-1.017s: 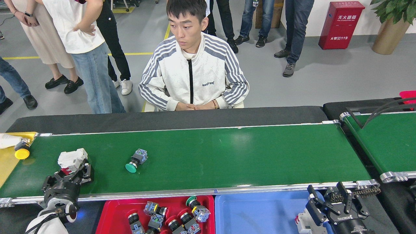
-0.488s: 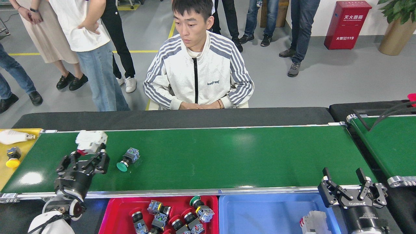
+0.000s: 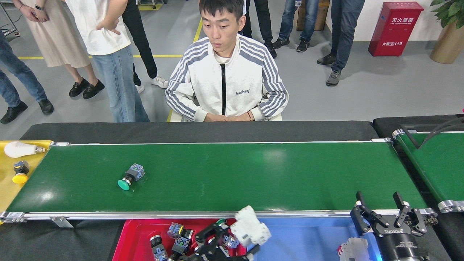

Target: Pick switch part from conveyor to tray

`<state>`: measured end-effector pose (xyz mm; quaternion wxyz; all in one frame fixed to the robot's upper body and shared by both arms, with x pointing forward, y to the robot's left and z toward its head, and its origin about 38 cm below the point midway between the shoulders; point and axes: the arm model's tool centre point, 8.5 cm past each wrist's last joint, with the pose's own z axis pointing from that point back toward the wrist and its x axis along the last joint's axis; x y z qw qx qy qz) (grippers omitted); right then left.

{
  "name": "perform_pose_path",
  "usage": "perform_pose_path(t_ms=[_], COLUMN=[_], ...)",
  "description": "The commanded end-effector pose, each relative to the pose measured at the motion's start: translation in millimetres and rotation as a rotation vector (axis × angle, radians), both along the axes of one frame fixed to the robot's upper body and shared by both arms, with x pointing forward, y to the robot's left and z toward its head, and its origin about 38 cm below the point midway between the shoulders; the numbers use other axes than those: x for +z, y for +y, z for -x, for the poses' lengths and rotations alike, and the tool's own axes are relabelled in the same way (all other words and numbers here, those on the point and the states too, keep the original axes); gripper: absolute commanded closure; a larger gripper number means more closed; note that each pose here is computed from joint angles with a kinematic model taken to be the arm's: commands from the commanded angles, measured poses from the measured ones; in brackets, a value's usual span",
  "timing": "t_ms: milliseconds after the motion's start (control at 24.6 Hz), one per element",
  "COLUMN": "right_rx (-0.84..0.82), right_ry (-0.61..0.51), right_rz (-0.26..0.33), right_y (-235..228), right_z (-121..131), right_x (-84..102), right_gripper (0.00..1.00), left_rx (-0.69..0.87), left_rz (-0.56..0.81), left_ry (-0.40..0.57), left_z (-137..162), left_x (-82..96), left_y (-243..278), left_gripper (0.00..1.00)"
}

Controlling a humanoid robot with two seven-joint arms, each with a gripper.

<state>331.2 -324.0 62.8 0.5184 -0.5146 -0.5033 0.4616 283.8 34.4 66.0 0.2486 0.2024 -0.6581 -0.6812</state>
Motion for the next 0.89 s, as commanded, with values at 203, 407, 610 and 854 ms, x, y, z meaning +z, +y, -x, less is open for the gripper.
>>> perform_pose_path(t_ms=[203,407,610,854], right_rx=[0.060,0.080,0.094,0.091], right_ry=[-0.004,0.025,0.034,0.036], right_rz=[0.013,0.017,0.021,0.024], right_y=[4,2,2,-2], right_z=[3,13,17,18], right_x=[2.1,-6.9,-9.4,-9.4], right_gripper=[0.00,0.00,0.00,0.00], left_rx=[0.060,0.378,0.627,0.826], left_rz=[-0.002,-0.012,-0.098,-0.138], left_ry=[0.018,0.009,-0.098,0.033], left_z=[1,-35,-39,-3], left_x=[1.3,1.9,7.5,-34.1], left_y=[1,88,245,361], left_gripper=[0.00,0.00,0.00,0.00])
